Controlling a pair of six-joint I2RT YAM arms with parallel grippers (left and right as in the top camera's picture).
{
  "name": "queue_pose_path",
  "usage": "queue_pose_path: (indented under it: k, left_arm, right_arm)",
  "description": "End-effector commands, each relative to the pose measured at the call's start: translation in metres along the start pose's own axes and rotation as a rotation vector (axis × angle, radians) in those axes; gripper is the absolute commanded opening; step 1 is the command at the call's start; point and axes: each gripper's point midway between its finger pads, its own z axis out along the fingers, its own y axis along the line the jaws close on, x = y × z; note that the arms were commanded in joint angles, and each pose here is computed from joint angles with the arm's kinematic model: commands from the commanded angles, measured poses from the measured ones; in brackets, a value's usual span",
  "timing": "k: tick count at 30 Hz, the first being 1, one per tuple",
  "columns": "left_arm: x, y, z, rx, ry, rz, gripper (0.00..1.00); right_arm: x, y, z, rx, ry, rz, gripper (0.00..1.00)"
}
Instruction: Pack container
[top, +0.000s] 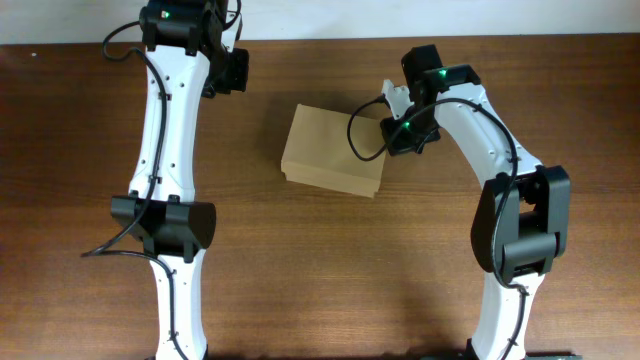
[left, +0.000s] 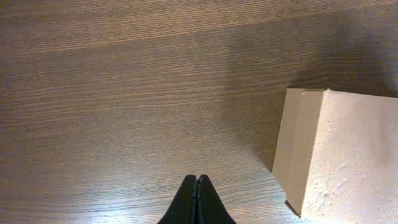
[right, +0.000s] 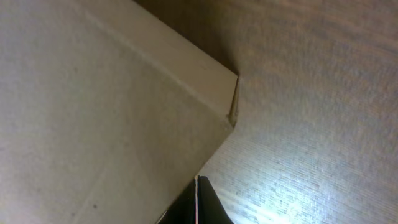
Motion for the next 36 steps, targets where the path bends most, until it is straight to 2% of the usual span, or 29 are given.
queue_pose_path:
  k: [1,14,17,22,26,33,34,36]
  left_arm:
    - [-0.002,-0.002,-0.005,0.012,-0.015,-0.013,0.02]
    - [-0.006,-0.002,-0.005,0.011,-0.029,-0.014,0.02]
    - [-0.01,-0.001,-0.005,0.007,-0.05,-0.015,0.04]
    - [-0.012,0.007,-0.005,-0.041,-0.058,-0.018,0.05]
    - [-0.009,0.014,-0.011,-0.051,-0.053,-0.028,0.05]
    - [-0.002,0.099,-0.07,-0.135,-0.158,-0.2,0.07]
    - [0.0,0.112,-0.08,-0.147,-0.176,-0.224,0.09]
    - [0.005,0.137,-0.1,-0.174,-0.217,-0.276,0.26]
  right_arm:
    - [-0.014,0.012,-0.002,-0.05,-0.049,-0.029,0.04]
    - [-0.064,0.036,-0.059,-0.133,-0.224,-0.082,0.04]
    - [-0.075,0.025,-0.09,-0.054,-0.265,-0.069,0.04]
    - [-0.095,-0.008,-0.164,0.187,-0.392,-0.047,0.04]
    - [-0.096,-0.032,-0.22,0.329,-0.478,-0.006,0.04]
    - [-0.066,-0.088,-0.28,0.403,-0.552,0.136,0.04]
    - [-0.062,-0.095,-0.287,0.412,-0.562,0.16,0.04]
    - [-0.052,-0.108,-0.298,0.419,-0.578,0.219,0.04]
